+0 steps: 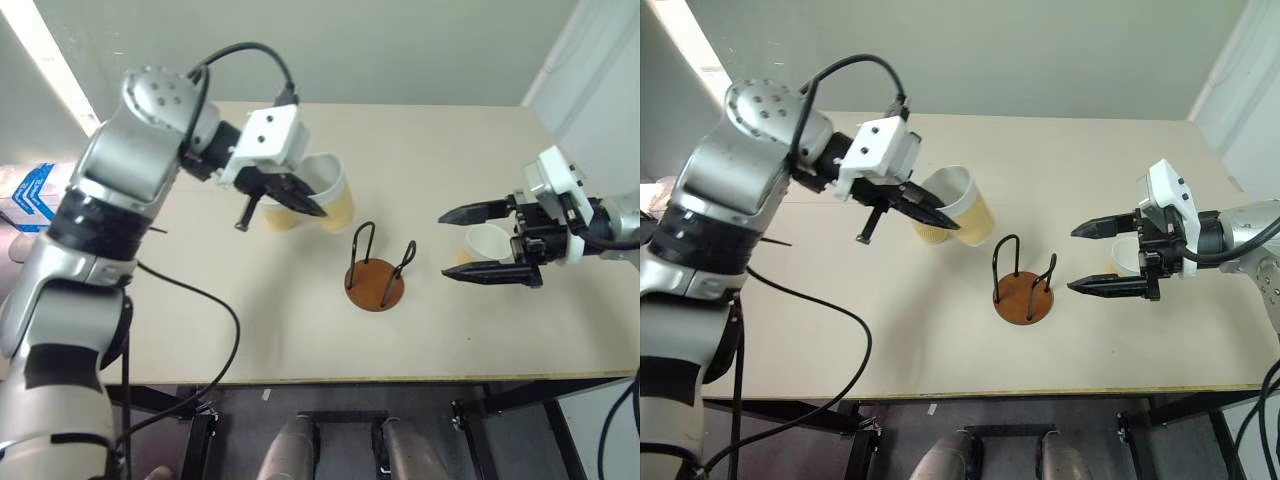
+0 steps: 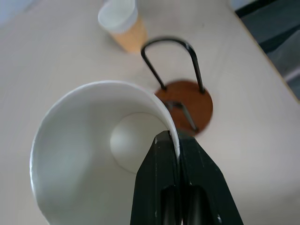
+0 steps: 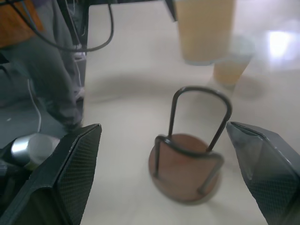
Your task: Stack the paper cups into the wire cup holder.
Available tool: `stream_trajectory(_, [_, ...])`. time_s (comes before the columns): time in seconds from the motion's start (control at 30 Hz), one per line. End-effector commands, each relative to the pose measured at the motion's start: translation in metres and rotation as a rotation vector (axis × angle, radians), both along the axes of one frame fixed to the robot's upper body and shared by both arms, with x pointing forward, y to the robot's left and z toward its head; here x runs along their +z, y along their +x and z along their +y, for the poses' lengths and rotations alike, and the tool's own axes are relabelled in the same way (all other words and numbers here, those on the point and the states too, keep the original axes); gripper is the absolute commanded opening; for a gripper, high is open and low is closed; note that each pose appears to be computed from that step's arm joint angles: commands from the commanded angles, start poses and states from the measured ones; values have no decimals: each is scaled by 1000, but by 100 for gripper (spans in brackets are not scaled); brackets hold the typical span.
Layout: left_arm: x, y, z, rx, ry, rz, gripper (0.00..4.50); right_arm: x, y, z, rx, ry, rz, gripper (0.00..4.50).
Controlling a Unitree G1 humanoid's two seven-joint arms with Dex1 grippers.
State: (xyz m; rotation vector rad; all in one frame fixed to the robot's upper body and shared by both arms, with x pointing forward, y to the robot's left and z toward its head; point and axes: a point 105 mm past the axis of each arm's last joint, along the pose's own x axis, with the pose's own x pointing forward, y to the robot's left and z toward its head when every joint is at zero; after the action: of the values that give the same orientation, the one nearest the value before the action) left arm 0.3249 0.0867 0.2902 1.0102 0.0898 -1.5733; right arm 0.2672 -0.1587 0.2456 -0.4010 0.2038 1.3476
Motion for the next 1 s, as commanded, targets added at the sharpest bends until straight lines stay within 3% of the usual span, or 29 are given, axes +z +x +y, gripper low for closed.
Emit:
stream_trajectory(0.03, [14,-3,-13,-98,16,-37,3,14,-11,-5,-13,-9,-60,450])
stream_trajectory(0.17, [20,-4,-44,-210,17,-70,3,22,-13,-19,-98,-8,-104,450])
stream_trajectory(0.37, [19,-3,-61,-281,27,-89,3,35,-18,-17,-141,64,-163,450])
stream_trajectory(1.0, [-31,-4,-87,-395,161,-43,3,29,-32,-20,-246,97,-206,450])
